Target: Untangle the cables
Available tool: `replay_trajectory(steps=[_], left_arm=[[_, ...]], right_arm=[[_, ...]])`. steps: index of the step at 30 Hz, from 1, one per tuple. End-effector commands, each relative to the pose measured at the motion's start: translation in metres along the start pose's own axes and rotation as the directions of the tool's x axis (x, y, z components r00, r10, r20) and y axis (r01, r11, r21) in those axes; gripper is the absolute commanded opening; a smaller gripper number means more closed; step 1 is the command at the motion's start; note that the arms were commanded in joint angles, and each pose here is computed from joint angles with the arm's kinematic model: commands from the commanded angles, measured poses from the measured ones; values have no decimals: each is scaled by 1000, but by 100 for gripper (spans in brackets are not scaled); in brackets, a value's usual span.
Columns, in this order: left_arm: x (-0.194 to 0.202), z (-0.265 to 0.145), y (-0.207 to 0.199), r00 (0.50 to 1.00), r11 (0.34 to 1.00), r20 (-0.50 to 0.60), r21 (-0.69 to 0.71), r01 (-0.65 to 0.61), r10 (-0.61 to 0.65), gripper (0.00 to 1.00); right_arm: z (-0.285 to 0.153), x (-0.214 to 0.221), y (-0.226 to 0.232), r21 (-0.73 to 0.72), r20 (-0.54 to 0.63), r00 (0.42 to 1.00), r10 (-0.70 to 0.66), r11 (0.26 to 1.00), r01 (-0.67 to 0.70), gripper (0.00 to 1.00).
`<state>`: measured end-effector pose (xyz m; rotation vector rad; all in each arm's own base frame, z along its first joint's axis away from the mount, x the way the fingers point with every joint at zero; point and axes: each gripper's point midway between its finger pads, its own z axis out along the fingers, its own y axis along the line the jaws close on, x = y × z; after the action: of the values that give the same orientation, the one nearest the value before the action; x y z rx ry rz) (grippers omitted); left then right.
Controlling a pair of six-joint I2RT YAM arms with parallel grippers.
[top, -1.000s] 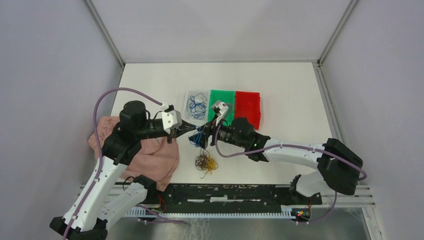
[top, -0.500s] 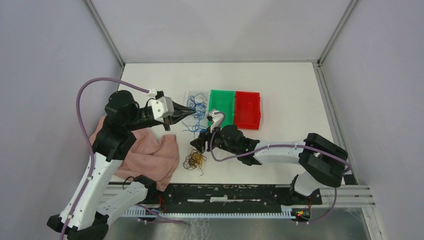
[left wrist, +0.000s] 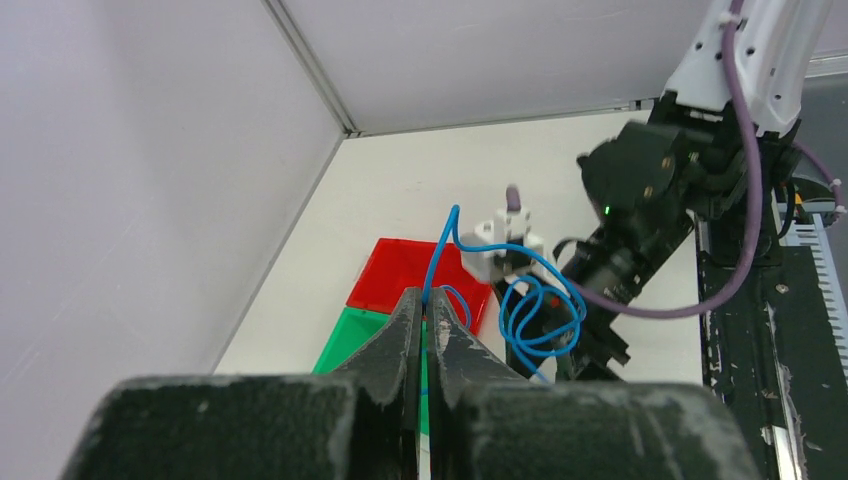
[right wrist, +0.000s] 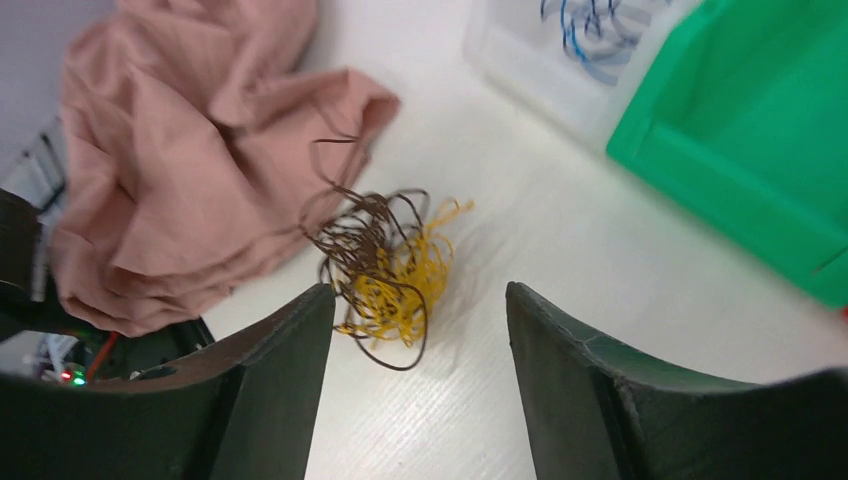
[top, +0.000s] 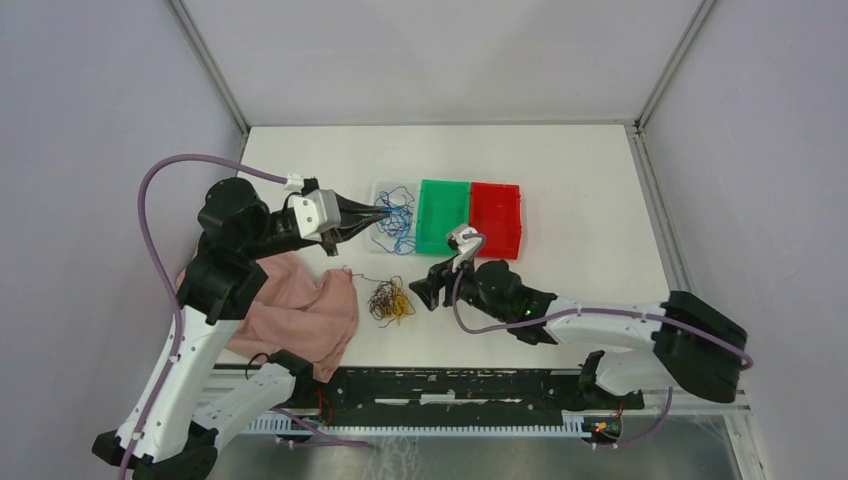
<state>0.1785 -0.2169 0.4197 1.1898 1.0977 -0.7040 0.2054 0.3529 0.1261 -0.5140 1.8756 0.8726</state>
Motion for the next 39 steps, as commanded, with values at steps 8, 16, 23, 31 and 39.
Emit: replay_trajectory(steps=[8, 16, 23, 31, 39], left_arm=[[-12, -3, 5, 999, 999, 22, -36, -29, 29, 3], [59, 1, 58, 979, 955, -186, -295, 30, -88, 3], [153, -6, 105, 855, 853, -430, -521, 28, -290, 3], [233, 0, 126, 748, 828, -576, -556, -64, -329, 3], [287, 25, 137, 695, 829, -609, -558, -34, -381, 3]], right_arm=[[-44, -114, 41, -116, 267, 957, -110, 983, 145, 73], [-37, -123, 25, 2, 245, 957, -153, 988, 157, 71], [-49, -110, -14, 157, 240, 963, -121, 984, 84, 70], [-65, -109, -41, 275, 242, 963, -115, 960, 45, 69], [-71, -112, -48, 302, 251, 961, -117, 952, 37, 70]])
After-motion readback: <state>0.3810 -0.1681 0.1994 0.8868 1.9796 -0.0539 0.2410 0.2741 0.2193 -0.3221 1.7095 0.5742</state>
